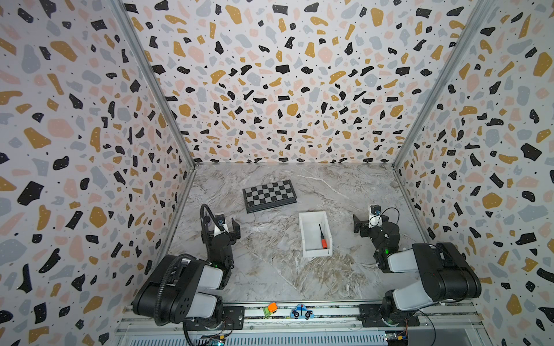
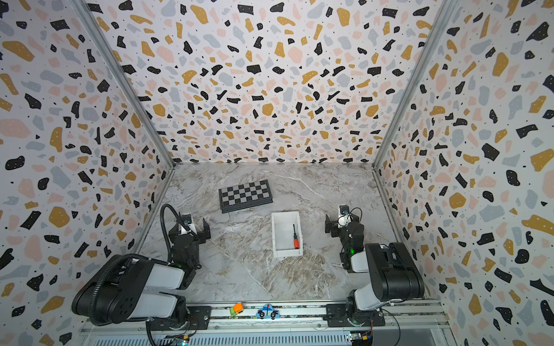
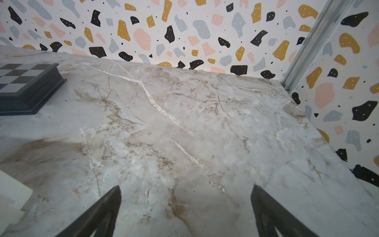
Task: Put the screwdriver in the bin
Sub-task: Reset both arms
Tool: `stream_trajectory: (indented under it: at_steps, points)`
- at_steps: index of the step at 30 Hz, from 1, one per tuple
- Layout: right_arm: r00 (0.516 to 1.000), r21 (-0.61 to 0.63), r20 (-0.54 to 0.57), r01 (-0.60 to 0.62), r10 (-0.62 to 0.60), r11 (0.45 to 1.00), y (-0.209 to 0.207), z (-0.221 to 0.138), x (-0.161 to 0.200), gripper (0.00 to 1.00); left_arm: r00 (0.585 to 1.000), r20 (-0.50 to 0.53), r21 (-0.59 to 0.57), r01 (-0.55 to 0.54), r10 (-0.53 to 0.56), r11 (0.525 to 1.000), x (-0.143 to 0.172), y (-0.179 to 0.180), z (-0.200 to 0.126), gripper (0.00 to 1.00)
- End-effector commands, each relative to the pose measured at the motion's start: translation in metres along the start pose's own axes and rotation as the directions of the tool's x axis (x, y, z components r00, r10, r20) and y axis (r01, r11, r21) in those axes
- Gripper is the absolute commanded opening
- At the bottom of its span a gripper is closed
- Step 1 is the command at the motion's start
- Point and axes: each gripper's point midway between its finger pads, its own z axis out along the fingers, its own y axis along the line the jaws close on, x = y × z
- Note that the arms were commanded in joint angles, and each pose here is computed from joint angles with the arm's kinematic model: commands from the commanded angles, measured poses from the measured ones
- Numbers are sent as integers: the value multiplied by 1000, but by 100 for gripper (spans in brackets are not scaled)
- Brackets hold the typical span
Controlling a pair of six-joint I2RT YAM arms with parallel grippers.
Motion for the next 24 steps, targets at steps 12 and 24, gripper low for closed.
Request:
stream_trajectory:
  at_steps: [12, 24]
  points:
    - [998, 17, 70, -6, 4, 1000, -3, 0, -20, 99, 996, 57, 201, 63, -75, 978, -26, -18, 16, 100]
    - [998, 14, 70, -9, 8, 1000, -3, 1, -20, 99, 995, 52, 174, 74, -84, 982, -26, -13, 17, 100]
